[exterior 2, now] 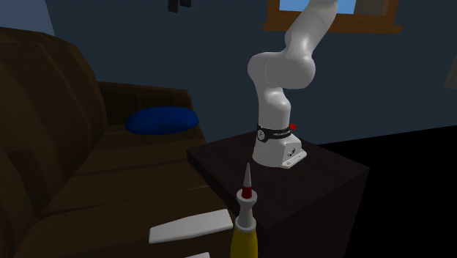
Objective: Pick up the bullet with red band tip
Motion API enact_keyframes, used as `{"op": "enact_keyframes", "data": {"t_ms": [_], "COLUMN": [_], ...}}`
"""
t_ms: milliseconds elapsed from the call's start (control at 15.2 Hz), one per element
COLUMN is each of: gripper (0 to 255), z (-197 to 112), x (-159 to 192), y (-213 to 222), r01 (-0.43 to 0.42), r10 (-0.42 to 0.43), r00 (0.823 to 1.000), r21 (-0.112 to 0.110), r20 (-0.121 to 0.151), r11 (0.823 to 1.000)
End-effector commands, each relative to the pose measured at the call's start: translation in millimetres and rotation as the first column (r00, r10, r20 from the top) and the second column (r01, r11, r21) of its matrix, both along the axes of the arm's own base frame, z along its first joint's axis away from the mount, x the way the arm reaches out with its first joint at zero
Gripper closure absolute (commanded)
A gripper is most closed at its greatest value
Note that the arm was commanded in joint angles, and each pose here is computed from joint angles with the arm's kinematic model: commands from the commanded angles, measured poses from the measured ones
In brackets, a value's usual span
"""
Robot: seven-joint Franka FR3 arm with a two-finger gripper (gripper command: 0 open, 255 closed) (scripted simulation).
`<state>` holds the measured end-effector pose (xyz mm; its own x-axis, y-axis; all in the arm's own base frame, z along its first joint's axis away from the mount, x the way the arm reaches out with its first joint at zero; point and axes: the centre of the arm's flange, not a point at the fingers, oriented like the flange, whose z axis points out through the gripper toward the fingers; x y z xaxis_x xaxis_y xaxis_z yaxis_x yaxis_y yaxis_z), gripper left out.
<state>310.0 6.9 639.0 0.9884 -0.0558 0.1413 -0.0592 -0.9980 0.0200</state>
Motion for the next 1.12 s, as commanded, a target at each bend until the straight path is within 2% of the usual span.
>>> {"op": "enact_keyframes", "data": {"t_ms": [0, 1056], "gripper": [0, 0], "z": [0.0, -130.5], "x": [0.0, 10.9], "y": [0.0, 165.3], "r01": [0.000, 0.093], "r10": [0.000, -0.093], "r00": [1.000, 0.995], "r21": [0.000, 0.012], "r20": [0.000, -0.021], "r11": [1.000, 0.996]}}
